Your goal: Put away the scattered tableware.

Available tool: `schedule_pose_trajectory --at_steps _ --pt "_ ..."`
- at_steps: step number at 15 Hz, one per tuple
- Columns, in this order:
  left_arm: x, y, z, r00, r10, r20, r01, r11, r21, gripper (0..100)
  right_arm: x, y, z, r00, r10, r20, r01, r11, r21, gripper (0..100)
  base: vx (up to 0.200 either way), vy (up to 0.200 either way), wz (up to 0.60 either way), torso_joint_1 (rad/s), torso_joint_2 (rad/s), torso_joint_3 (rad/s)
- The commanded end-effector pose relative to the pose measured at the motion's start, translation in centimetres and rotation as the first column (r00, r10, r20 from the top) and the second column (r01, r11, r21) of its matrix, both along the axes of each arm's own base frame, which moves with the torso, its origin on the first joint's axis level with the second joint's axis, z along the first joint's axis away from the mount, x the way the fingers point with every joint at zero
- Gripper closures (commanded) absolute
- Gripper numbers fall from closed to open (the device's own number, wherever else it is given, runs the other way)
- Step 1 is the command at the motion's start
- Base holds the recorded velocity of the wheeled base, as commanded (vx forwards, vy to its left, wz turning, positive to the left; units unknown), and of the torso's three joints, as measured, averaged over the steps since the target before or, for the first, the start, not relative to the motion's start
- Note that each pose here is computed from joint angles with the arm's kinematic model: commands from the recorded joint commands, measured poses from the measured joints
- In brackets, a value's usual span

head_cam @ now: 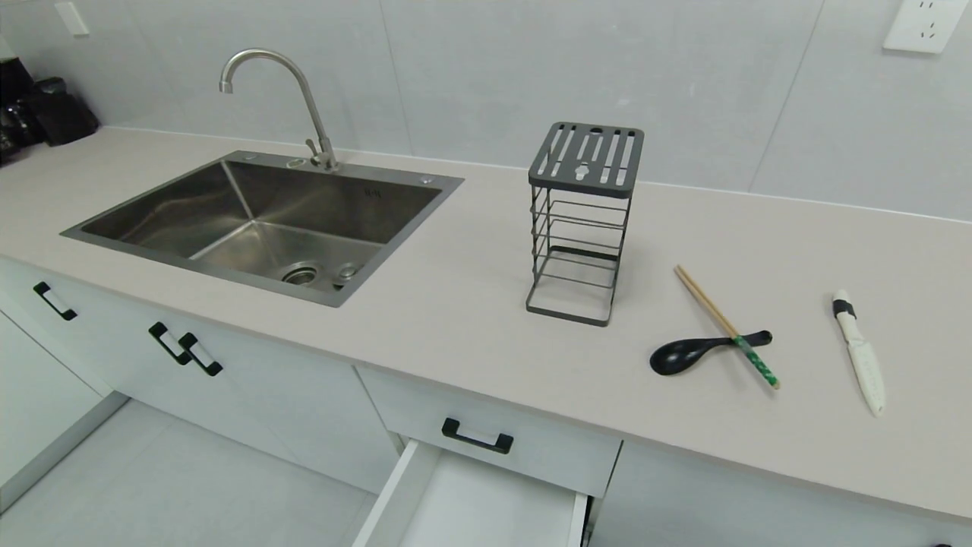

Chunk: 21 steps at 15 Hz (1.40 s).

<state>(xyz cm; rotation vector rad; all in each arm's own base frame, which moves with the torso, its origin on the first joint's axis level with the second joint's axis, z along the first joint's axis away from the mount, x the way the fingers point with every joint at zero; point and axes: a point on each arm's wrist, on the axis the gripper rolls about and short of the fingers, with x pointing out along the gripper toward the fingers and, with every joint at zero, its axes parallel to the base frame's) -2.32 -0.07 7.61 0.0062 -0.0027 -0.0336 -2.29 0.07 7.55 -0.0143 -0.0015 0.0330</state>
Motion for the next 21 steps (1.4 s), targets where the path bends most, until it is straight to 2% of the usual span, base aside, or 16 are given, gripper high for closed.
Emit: schedule_pose_trajectory --at_steps 1,5,6,11,12,13,14,15,17,19,21 --pt "0.0 0.0 0.0 1.0 0.0 -0.001 0.0 1.0 0.0 0 0.0 0.0 0.0 1.0 0.001 -0.001 -0.001 1.0 0.0 100 0.0 0.0 0.0 0.286 -0.53 -0.251" --pt "0.0 0.0 0.0 1.0 0.001 -0.001 -0.001 1.0 0.0 0 0.0 0.0 0.0 1.0 0.001 -0.003 -0.001 1.0 0.004 100 0.0 0.0 0.0 0.243 -0.47 -0.223" --pt "0.0 0.0 0.0 1.0 0.0 -0.003 0.0 1.0 0.0 0 0.0 0.0 0.0 1.0 0.001 -0.003 -0.001 1.0 -0.001 0 0.0 0.0 0.0 0.076 -0.16 -0.071" --pt "0.0 0.0 0.0 1.0 0.0 -0.001 0.0 1.0 0.0 0 0.0 0.0 0.0 1.0 0.001 0.002 -0.001 1.0 0.0 0 0.0 0.0 0.0 0.011 -0.02 -0.007" --pt "0.0 0.0 0.0 1.0 0.0 -0.001 0.0 1.0 0.0 0 0.0 0.0 0.4 0.999 -0.001 0.034 0.001 1.0 0.002 0 0.0 0.0 0.0 0.0 0.0 0.0" --pt "0.0 0.0 0.0 1.0 0.0 -0.001 0.0 1.0 0.0 0 -0.1 0.0 1.2 0.993 0.001 0.115 0.0 1.0 -0.004 0 0.0 0.0 0.0 0.0 0.0 0.0" --pt "0.0 0.0 0.0 1.0 0.0 -0.001 0.0 1.0 0.0 0 -0.1 0.0 1.5 0.99 0.008 0.142 -0.003 0.999 -0.036 0 0.0 0.0 0.0 0.0 0.0 0.0" --pt "0.0 0.0 0.0 1.0 0.0 -0.001 0.0 1.0 0.0 0 -0.1 0.1 1.4 0.99 0.056 0.126 -0.048 0.997 -0.066 0 0.0 0.0 0.0 0.0 0.0 0.0" --pt "0.0 0.0 0.0 1.0 0.0 -0.001 0.0 1.0 0.0 0 -0.1 0.2 1.8 0.992 0.12 0.037 -0.118 0.991 -0.063 0 0.0 0.0 0.0 0.0 0.0 0.0" --pt "0.0 0.0 0.0 1.0 0.0 -0.001 0.0 1.0 0.0 0 0.1 0.2 3.6 0.977 0.182 -0.114 -0.19 0.98 -0.06 0 0.0 0.0 0.0 0.0 0.0 0.0" --pt "0.0 0.0 0.0 1.0 0.0 -0.001 0.0 1.0 0.0 0 1.5 0.3 5.6 0.95 0.236 -0.203 -0.25 0.967 -0.047 0 0.0 0.0 0.0 0.0 0.0 0.0"
